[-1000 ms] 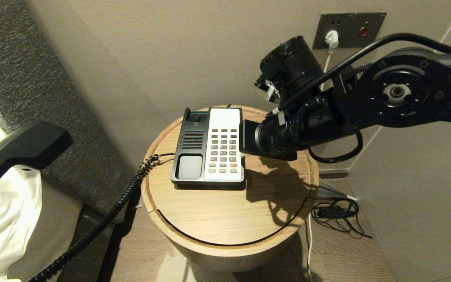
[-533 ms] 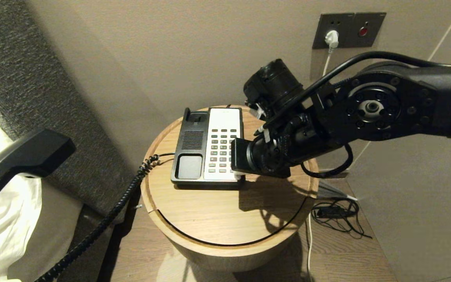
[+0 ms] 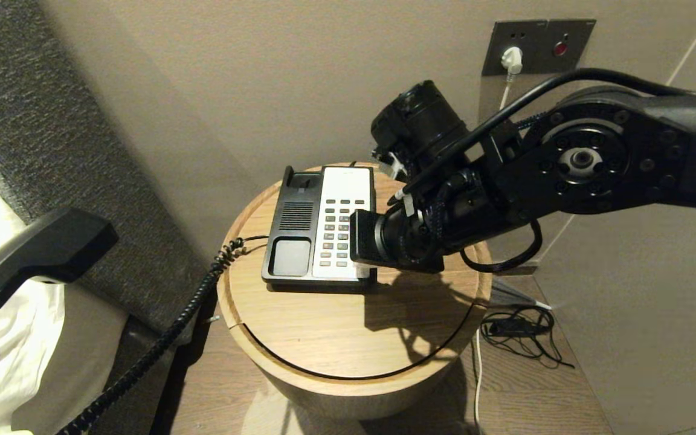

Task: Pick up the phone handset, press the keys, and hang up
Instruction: Dial the number

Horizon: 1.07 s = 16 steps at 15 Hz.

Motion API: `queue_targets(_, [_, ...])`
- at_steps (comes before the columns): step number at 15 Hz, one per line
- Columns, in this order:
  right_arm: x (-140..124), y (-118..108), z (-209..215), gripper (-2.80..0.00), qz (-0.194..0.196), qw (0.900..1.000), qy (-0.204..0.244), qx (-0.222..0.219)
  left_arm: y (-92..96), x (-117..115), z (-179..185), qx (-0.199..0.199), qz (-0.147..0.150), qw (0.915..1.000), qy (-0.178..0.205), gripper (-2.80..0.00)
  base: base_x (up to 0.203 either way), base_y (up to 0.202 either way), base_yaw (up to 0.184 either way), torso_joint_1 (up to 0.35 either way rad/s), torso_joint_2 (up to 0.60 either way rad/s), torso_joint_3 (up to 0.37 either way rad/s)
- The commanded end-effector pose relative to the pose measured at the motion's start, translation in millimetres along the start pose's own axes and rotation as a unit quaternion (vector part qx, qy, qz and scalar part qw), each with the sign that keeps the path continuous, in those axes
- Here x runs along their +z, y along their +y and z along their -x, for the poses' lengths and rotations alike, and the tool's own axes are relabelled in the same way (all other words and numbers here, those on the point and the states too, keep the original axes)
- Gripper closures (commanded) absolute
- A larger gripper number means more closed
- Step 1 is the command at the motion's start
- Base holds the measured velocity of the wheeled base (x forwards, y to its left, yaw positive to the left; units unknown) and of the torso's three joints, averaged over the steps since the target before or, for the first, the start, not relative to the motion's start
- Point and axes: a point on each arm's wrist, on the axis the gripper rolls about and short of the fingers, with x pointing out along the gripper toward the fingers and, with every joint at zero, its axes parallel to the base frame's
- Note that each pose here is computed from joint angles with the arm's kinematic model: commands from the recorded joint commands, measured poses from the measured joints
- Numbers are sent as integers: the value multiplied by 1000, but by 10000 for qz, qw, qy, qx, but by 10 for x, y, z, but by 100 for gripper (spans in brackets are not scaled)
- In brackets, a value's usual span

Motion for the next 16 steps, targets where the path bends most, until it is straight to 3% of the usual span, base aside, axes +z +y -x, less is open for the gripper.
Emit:
queue_targets(1, [30,17,119,0,-22,10000,-54,40,3,-9,-5,18,10,10000,34,0,0,0,0,0,0,0])
queue_targets(16, [36,-4,-143,0,25,9999,-11,-101,20,-58,-20,36,4,9999,94,0,0,0,0,0,0,0])
